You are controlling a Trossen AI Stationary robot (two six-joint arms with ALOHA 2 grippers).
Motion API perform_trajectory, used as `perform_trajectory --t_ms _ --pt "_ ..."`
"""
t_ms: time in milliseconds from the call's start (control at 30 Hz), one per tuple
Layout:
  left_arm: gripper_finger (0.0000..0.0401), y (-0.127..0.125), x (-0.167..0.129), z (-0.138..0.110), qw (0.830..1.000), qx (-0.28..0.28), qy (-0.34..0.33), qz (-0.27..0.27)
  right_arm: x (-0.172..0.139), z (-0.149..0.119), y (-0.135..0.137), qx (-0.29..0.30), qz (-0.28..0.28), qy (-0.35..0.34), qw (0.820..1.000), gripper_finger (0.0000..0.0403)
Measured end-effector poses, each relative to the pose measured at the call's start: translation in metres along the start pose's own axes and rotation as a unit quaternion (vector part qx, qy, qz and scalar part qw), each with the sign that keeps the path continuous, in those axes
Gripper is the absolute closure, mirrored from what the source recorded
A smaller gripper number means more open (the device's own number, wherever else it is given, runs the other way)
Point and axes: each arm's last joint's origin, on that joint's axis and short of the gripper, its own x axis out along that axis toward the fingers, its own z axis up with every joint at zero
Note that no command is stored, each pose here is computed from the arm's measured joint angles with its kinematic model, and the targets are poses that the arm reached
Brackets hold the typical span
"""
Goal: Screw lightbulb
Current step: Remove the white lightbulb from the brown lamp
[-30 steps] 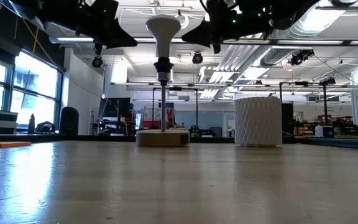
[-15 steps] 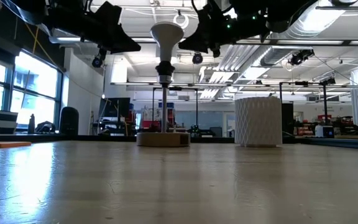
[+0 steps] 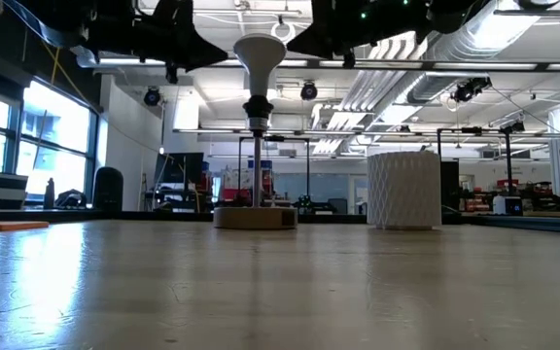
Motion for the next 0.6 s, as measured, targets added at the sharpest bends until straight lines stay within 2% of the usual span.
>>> perform_trajectory --t_ms 167,433,500,600 --pt "0.0401 -0.001 0.011 -0.013 0.999 -0.011 0.02 -0.028 0.002 -0.003 0.001 -0.001 -0.001 0.003 1.0 0.0403" --pt "0.0401 -0.018 0.006 -0.004 0.998 -0.015 0.0 -0.061 0.011 -0.013 -0.021 0.006 -0.034 0.018 0.999 0.0403" --pt "0.0401 -0.02 0.003 -0.004 0.998 -0.011 0.007 -0.053 0.012 -0.014 -0.028 0.01 -0.045 0.017 0.999 0.0403" --pt "0.0401 -0.02 -0.002 -0.004 1.0 -0.002 0.025 -0.012 0.013 -0.015 -0.037 -0.004 -0.061 0.017 0.998 0.0403"
